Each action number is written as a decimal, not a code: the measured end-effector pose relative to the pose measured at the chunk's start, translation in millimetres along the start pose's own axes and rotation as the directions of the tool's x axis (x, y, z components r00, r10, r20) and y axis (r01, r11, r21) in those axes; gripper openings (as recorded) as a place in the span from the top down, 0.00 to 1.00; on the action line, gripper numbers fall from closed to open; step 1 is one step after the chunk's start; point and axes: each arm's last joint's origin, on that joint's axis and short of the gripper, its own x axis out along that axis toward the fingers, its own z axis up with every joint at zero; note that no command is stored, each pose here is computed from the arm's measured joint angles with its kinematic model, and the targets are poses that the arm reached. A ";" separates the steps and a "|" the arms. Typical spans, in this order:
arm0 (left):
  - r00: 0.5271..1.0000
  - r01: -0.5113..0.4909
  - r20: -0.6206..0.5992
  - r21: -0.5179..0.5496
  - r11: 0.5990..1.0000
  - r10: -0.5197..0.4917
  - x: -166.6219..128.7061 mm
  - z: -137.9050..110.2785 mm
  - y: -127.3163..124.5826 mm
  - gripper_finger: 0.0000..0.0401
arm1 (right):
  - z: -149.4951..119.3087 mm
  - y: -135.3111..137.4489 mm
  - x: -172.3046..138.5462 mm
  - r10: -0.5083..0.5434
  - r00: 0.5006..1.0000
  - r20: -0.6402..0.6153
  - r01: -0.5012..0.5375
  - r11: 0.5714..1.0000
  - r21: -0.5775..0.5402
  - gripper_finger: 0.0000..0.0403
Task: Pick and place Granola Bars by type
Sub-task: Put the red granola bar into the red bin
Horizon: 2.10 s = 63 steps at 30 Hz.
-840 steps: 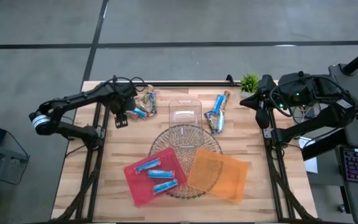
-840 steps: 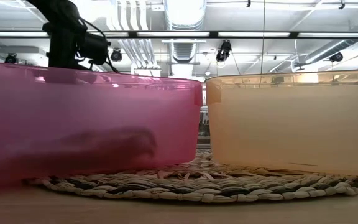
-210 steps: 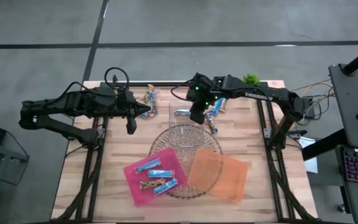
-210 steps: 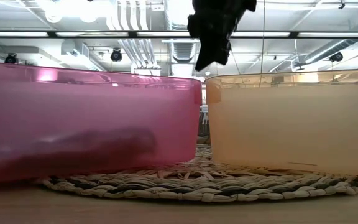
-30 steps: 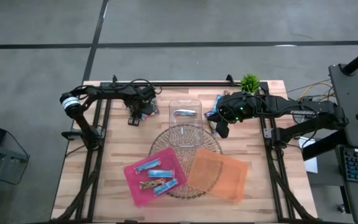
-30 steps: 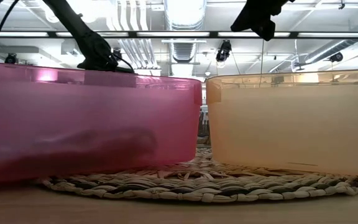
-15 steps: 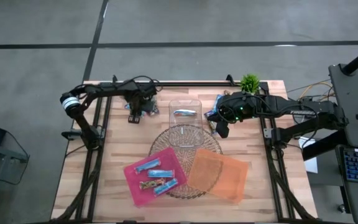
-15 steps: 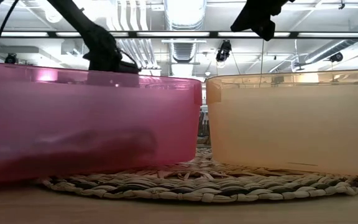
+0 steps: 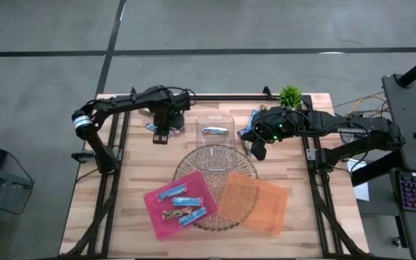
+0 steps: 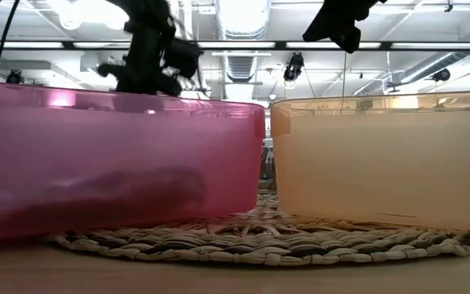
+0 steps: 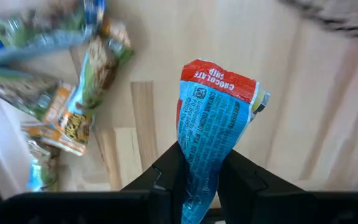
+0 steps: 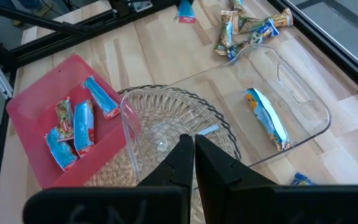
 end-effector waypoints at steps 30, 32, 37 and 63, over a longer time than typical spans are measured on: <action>0.961 0.046 0.274 -0.048 0.998 -0.031 -101.2 34.5 -155.1 0.85 | -0.4 0.6 0.0 0.019 1.000 -0.009 -0.019 0.999 -0.034 0.98; 0.961 0.068 0.273 -0.064 0.996 -0.048 -100.9 33.8 -168.3 0.85 | -0.5 0.9 0.0 0.029 0.999 -0.012 -0.030 0.999 -0.034 0.98; 0.941 0.139 0.328 -0.142 0.980 -0.086 -99.5 36.3 -201.7 0.85 | -0.6 1.1 0.0 0.034 0.999 -0.014 -0.035 0.999 -0.034 0.98; 0.885 0.384 0.431 -0.466 0.797 -0.174 -55.0 52.1 -256.1 0.85 | -1.1 2.3 0.0 0.077 0.997 -0.030 -0.078 0.995 -0.055 0.98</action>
